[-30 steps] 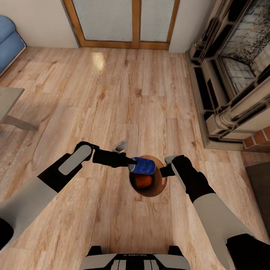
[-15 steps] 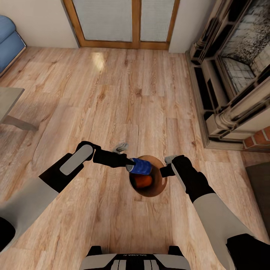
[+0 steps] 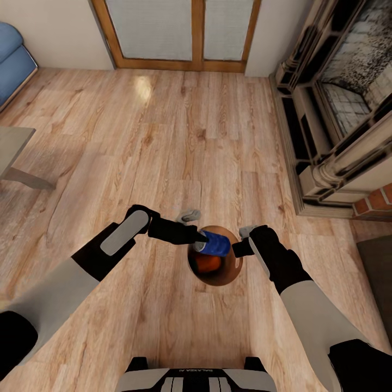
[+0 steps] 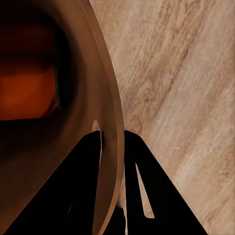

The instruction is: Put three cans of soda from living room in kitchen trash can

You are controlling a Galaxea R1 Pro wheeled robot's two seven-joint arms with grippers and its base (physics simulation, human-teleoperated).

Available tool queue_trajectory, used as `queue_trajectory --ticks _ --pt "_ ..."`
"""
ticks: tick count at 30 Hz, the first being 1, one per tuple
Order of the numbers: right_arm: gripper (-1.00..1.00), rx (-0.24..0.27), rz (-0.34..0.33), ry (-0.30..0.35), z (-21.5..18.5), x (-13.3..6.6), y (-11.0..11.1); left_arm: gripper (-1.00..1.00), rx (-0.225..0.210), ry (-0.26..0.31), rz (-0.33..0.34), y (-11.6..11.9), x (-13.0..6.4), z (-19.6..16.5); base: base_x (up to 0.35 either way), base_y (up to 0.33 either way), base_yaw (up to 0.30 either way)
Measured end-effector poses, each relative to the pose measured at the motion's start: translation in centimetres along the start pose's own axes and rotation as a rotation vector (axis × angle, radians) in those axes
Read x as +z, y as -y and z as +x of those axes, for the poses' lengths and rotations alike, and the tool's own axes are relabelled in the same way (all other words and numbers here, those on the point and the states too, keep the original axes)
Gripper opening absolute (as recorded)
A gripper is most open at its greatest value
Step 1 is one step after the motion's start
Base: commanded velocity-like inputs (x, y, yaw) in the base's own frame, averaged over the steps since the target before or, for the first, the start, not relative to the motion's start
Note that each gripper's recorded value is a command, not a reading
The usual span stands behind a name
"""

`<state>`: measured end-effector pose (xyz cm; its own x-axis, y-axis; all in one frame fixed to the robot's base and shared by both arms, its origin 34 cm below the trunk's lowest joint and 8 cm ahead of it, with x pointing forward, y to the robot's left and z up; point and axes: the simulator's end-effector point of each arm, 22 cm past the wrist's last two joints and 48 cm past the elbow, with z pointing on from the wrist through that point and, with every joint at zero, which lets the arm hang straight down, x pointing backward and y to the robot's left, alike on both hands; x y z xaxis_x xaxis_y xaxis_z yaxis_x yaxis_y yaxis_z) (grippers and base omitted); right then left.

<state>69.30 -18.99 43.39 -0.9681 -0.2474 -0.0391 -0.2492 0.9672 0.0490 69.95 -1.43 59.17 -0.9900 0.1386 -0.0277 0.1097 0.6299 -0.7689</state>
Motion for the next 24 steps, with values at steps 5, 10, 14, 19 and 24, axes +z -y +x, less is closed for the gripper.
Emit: queue_trajectory --ticks 5,10,14,19,24 --pt "-1.0 -0.001 0.0 0.0 0.0 0.0 0.0 -1.0 0.018 -0.024 -0.086 -1.3 0.8 0.8 0.0 0.0 0.0" --pt "-1.0 -0.001 0.001 0.0 0.0 0.0 0.0 -1.0 0.028 -0.028 -0.138 -1.6 1.3 0.9 0.0 0.0 0.0" --pt "-1.0 -0.001 0.001 0.0 0.0 0.0 0.0 -1.0 0.042 -0.032 -0.186 -1.7 1.9 0.9 0.0 0.0 0.0" --pt "-1.0 -0.001 0.001 0.0 0.0 0.0 0.0 -1.0 0.044 -0.035 -0.202 -1.7 2.0 1.0 0.0 0.0 0.0" --pt "-1.0 -0.001 0.001 0.0 0.0 0.0 0.0 -1.0 0.045 -0.038 -0.215 -1.9 2.2 1.0 0.0 0.0 0.0"
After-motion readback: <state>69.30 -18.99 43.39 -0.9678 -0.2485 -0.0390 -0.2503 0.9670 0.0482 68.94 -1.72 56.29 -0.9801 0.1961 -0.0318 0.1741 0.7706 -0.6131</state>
